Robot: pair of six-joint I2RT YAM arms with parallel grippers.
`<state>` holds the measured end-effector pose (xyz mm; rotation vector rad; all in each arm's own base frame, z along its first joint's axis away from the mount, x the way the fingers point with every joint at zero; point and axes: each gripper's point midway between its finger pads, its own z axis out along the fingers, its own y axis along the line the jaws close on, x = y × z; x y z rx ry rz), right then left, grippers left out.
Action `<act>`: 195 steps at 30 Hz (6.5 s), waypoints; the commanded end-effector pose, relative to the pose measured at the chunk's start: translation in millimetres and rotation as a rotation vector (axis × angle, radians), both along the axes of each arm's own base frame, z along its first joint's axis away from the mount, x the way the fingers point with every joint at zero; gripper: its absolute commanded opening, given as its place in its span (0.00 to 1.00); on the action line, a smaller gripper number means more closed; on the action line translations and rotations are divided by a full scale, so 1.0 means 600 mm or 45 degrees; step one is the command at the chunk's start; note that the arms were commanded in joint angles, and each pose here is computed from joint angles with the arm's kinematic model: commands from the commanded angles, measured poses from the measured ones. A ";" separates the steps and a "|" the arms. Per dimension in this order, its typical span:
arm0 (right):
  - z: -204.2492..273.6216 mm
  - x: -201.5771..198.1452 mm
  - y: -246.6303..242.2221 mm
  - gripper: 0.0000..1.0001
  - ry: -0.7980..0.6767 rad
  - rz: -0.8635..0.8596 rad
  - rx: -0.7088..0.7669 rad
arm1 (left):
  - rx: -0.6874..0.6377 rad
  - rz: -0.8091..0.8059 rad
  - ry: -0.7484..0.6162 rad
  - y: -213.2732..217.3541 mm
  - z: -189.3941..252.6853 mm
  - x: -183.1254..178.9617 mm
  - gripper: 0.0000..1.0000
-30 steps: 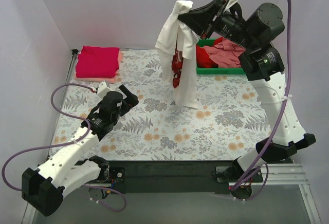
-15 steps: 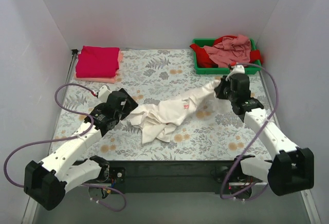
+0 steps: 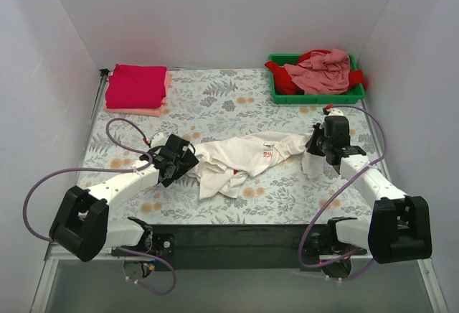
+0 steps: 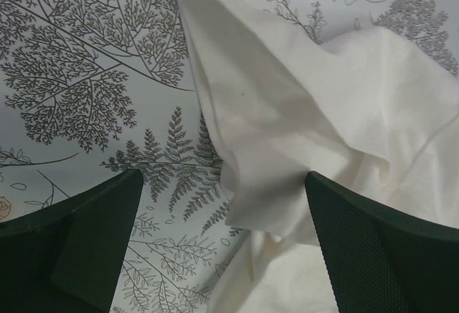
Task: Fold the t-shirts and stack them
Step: Move the tshirt to the center of the board, then flatten the tshirt out
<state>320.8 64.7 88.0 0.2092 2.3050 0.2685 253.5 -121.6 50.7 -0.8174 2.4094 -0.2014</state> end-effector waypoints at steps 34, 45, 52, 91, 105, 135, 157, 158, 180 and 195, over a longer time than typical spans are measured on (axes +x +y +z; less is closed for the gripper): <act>0.021 0.005 0.007 0.01 -0.110 0.110 -0.037 | -0.133 0.244 -0.046 0.026 -0.006 0.194 0.00; 0.246 0.015 -0.006 0.01 -0.593 0.064 -0.039 | -0.166 0.281 -0.643 0.072 0.288 0.194 0.00; 0.453 -0.043 -0.008 0.01 -0.982 0.090 -0.011 | -0.261 0.282 -1.115 0.109 0.540 0.115 0.00; 0.423 0.155 0.154 0.01 -0.734 0.514 0.229 | 0.085 0.711 -0.572 0.260 0.332 0.141 0.19; 0.149 0.116 0.115 0.98 -0.244 0.317 0.109 | -0.242 0.442 -0.525 0.204 0.262 0.161 0.89; -0.117 -0.153 -0.006 0.98 0.186 -0.070 0.102 | 0.327 -0.982 -0.071 -0.277 0.014 0.169 0.60; -0.145 -0.167 -0.019 0.98 0.269 -0.073 0.067 | 0.537 -0.867 -0.103 -0.225 0.042 0.253 0.00; -0.146 -0.169 -0.019 0.98 0.273 -0.066 0.060 | 0.546 -0.873 -0.099 -0.217 0.042 0.263 0.00; -0.104 -0.148 0.006 0.98 0.153 0.087 0.097 | 0.277 -0.801 -0.224 -0.112 0.099 0.455 0.80; -0.097 -0.165 -0.030 0.98 0.138 -0.203 0.120 | -0.091 -0.961 -0.062 -0.250 0.012 0.164 0.88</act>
